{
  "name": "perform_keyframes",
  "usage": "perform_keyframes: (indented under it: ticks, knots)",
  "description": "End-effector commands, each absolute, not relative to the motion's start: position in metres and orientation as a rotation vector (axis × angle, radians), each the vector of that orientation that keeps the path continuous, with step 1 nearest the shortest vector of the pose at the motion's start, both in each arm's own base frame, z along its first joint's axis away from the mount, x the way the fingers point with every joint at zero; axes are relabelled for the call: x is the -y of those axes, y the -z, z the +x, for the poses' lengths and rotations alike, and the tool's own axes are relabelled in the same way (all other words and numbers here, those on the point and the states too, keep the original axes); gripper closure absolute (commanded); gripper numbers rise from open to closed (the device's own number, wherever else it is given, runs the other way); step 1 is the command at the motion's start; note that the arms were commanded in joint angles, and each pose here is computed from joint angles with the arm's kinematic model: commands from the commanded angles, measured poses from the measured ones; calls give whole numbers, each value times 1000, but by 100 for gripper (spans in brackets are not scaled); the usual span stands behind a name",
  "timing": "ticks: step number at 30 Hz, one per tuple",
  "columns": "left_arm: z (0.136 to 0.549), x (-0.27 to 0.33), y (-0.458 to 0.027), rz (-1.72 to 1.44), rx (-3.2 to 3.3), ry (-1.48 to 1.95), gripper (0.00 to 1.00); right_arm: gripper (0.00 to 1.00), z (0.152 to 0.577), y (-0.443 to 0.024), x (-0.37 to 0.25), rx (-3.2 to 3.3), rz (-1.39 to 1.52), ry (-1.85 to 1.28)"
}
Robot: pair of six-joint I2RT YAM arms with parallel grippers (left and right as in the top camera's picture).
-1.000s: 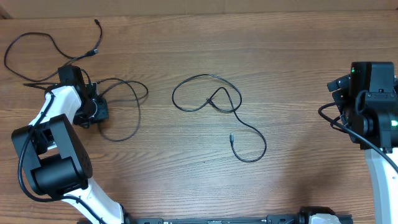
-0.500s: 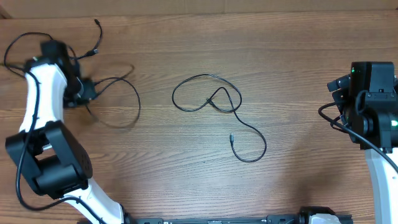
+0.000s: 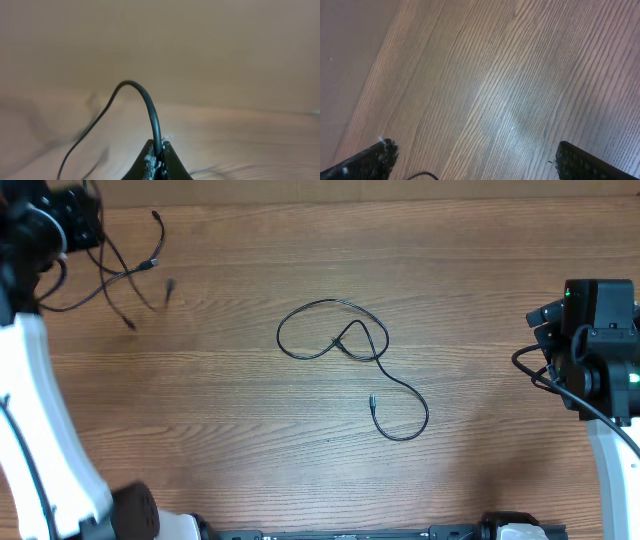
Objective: Untangle cables
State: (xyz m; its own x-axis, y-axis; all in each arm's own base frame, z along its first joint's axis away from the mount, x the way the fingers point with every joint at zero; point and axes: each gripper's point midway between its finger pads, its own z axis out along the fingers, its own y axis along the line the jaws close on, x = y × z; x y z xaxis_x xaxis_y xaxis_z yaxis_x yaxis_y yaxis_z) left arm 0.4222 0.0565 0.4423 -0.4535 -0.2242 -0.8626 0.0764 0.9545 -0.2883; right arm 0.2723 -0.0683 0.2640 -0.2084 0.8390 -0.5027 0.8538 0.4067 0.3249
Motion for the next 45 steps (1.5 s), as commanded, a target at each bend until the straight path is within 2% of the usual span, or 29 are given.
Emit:
perform_keyframes:
  ticks: [1, 5, 8, 17, 23, 38, 45]
  knots:
    - [383, 9, -506, 182, -1822, 654, 95, 0, 273, -269, 71, -2027, 1430, 40]
    - [362, 42, -534, 335, -1718, 775, 96, 0, 273, -269, 71, -2027, 1430, 40]
    - [360, 48, -538, 360, -1702, 782, 95, 0, 273, -269, 71, -2027, 1430, 40]
    - [369, 36, -507, 45, -1878, 933, 96, 0, 273, -269, 71, -2027, 1430, 40]
    - [375, -13, -448, -376, -2080, 760, 96, 0, 273, -269, 71, -2027, 1430, 40]
    - [393, -146, -311, -991, -2329, 565, 95, 0, 273, -269, 71, -2027, 1430, 40]
    - [378, -232, -266, -1259, -2299, 331, 96, 0, 273, -269, 71, -2027, 1430, 40]
